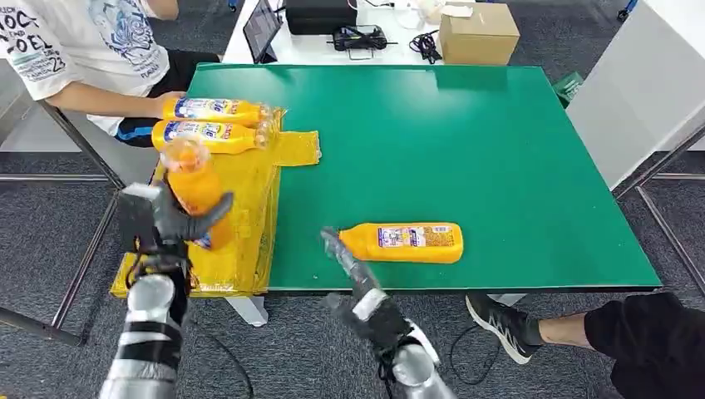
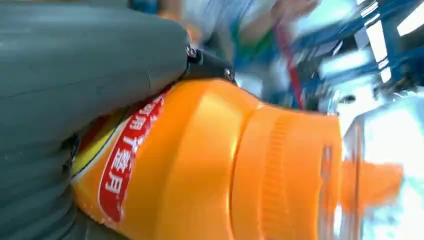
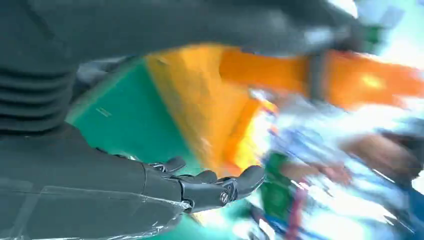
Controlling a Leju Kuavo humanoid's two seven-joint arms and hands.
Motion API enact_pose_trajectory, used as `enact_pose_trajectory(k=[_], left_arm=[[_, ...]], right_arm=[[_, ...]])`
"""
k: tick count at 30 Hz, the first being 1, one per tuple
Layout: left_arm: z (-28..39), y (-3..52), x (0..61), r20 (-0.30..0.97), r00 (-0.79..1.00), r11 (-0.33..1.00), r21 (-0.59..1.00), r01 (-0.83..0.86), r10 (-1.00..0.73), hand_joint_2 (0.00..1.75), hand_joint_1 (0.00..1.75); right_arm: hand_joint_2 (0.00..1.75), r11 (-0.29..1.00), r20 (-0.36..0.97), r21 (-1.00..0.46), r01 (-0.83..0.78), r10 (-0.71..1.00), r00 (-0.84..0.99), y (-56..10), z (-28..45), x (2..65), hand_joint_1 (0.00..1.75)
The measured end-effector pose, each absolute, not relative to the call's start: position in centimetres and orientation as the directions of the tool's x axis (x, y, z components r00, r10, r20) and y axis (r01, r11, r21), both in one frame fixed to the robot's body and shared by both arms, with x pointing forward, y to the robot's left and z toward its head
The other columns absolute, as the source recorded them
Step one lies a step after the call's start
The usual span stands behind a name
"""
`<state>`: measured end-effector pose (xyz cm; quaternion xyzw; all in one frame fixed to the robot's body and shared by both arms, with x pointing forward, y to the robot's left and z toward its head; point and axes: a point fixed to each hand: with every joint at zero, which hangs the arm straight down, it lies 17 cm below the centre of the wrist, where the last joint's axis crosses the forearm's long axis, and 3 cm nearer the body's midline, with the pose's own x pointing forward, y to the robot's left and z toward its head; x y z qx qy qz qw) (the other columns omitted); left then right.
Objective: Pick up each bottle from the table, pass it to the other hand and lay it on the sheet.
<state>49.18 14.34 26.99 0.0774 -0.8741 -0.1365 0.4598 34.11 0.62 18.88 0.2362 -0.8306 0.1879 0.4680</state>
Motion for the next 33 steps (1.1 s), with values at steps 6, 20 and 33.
enact_pose_trajectory(k=[6, 20, 33], left_arm=[[31.0, 15.2, 51.0, 0.360, -0.532, 0.595, 0.708, -0.379, -0.767, 1.75, 1.75], [25.8, 11.8, 55.1, 0.067, -0.553, 0.268, 0.918, -0.291, -0.830, 1.75, 1.75], [13.0, 12.5, 56.3, 0.212, -0.569, 0.163, 0.977, 0.136, -0.795, 1.75, 1.75]], right_arm=[[0.00, 0.917, 0.752, -0.003, -0.399, -0.261, -0.605, -5.4, 27.2, 36.5, 0.00], [0.00, 0.933, 0.720, 0.008, -0.359, -0.254, -0.646, -6.8, 29.2, 36.9, 0.00], [0.00, 0.920, 0.747, 0.000, -0.392, -0.260, -0.612, -5.6, 27.8, 37.1, 0.00]])
